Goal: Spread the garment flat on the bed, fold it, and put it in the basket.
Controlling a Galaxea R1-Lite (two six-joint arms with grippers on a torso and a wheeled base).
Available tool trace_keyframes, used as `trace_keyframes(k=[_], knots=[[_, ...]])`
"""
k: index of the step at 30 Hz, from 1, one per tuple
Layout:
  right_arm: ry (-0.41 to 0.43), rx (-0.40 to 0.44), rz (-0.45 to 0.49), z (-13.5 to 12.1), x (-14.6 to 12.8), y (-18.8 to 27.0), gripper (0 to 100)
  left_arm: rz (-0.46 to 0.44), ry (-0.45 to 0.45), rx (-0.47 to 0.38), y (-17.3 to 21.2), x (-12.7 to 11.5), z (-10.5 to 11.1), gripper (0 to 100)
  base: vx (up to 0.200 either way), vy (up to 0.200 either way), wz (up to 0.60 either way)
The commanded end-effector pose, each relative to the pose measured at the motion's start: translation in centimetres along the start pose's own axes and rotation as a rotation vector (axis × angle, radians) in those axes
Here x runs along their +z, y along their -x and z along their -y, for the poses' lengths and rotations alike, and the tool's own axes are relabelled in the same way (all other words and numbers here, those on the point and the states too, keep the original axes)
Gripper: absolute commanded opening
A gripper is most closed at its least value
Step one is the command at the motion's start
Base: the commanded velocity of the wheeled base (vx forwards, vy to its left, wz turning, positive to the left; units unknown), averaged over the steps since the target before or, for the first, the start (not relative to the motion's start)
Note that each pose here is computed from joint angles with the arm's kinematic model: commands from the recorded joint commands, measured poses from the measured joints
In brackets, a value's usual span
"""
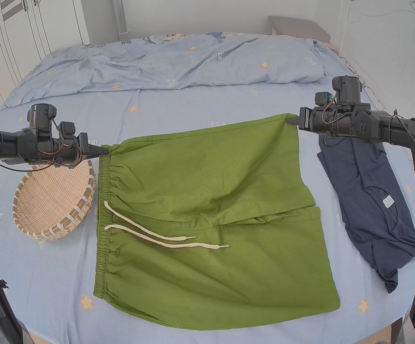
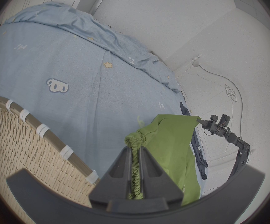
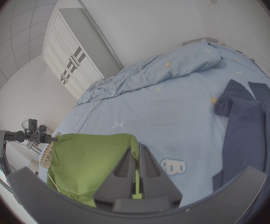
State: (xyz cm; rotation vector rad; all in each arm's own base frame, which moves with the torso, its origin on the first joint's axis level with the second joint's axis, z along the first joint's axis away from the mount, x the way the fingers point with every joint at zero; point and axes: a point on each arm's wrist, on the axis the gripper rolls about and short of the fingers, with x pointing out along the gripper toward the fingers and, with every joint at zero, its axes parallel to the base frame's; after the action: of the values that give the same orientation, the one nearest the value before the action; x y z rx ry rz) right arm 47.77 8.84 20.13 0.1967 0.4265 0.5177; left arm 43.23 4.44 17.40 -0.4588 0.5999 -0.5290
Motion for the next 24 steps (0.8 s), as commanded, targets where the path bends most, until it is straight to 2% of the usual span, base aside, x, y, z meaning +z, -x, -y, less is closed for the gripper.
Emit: trace_keyframes(k=[1,5,6,15,24], knots=[[-0.012,-0.004,-0.028,0.6,-1.1,-1.0,0,-0.004,0.005,0.001,-0.5,-0.2,-0.5,0,0.000,0.000,0.00],[-0.014,-0.005,-0.034,0.7,-1.2,-1.2,0,0.004,0.010,0.005,-0.7,-0.1,-0.6,0,0.000,0.000,0.00],[-0.015,-0.004,-0.038,0.7,-1.4,-1.3,100,0.004,0.011,0.004,-0.8,-0.1,-0.7,100,0.000,0.000,0.00],[-0.025,-0.013,-0.058,1.0,-2.1,-1.9,100,0.011,0.005,0.004,-0.7,0.1,-0.6,100,0.000,0.000,0.00],[-0.037,-0.022,-0.057,1.0,-1.6,-1.2,100,0.026,0.001,0.053,0.3,0.1,0.0,100,0.000,0.000,0.00]])
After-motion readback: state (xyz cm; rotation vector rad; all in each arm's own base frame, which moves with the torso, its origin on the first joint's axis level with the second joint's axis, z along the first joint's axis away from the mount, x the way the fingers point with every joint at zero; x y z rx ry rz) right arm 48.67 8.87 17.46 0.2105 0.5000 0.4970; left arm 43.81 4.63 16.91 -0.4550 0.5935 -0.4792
